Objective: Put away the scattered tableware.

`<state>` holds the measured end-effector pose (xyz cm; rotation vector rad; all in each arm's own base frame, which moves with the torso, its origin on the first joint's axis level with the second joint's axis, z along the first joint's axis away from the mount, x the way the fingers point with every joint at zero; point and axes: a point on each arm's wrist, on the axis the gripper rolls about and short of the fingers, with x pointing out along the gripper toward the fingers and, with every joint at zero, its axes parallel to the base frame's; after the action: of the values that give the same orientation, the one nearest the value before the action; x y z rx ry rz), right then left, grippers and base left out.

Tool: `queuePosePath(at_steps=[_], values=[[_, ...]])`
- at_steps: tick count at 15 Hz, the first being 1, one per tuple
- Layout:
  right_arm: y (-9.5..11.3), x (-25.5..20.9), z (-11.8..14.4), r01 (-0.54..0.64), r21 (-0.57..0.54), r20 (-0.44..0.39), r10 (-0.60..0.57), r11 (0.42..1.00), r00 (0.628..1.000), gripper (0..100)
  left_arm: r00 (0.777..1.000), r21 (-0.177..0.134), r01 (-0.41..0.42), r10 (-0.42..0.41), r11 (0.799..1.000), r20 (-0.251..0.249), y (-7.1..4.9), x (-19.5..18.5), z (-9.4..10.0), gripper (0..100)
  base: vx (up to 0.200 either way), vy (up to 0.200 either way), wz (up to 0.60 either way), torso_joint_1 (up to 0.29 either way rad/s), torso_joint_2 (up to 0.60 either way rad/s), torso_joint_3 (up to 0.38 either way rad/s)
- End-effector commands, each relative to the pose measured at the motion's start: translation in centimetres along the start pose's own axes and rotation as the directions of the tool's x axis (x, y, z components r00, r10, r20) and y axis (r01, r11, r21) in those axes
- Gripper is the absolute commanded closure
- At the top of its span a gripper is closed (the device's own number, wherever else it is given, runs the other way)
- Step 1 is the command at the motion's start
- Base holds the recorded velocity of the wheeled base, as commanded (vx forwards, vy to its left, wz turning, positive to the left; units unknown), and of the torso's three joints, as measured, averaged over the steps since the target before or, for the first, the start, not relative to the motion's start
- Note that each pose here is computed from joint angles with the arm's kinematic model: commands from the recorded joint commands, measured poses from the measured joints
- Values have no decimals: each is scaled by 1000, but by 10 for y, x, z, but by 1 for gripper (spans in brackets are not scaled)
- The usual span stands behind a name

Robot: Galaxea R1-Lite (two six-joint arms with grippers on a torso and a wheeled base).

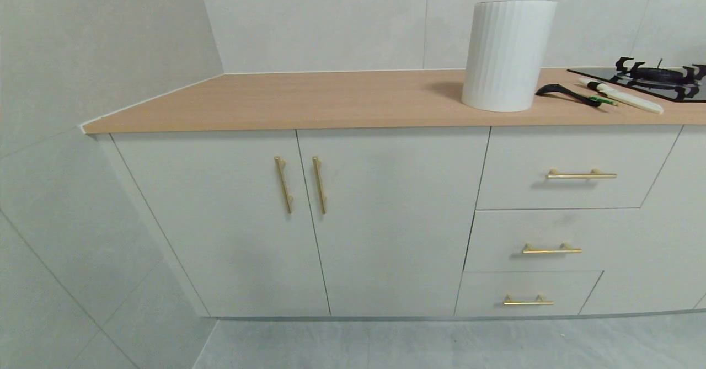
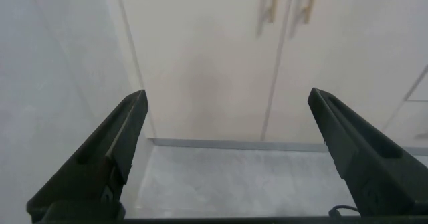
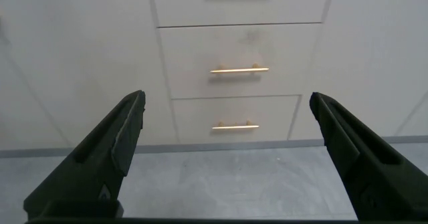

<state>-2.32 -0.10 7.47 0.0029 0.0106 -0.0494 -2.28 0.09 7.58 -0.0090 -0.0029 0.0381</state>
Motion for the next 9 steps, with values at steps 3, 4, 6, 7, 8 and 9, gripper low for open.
queuePosePath(at_steps=[3,4,6,7,8,9], values=[[0,0,0,1,0,-2,-1,1000,1000,0,1000,0,0,0,1000,-1,0,0,0,0,0,-200,0,4,4,2],[0,0,0,1,0,-2,-1,1000,1000,0,1000,0,0,0,1000,-3,0,0,0,0,0,-200,0,7,-2,-2],[0,0,0,1,0,-2,-1,1000,1000,0,1000,0,0,0,1000,-1,0,0,0,0,0,-200,0,5,5,5],[0,0,0,1,0,-2,-1,1000,1000,0,1000,0,0,0,1000,-1,0,0,0,0,0,-200,0,7,7,2],[0,0,0,1,-2,-2,-1,1000,1000,0,1000,0,0,0,1000,-1,0,0,0,0,0,-200,0,2,2,12],[0,0,0,1,0,-2,-1,1000,1000,0,1000,1,0,0,1000,-1,0,0,0,0,0,-200,0,2,2,2]])
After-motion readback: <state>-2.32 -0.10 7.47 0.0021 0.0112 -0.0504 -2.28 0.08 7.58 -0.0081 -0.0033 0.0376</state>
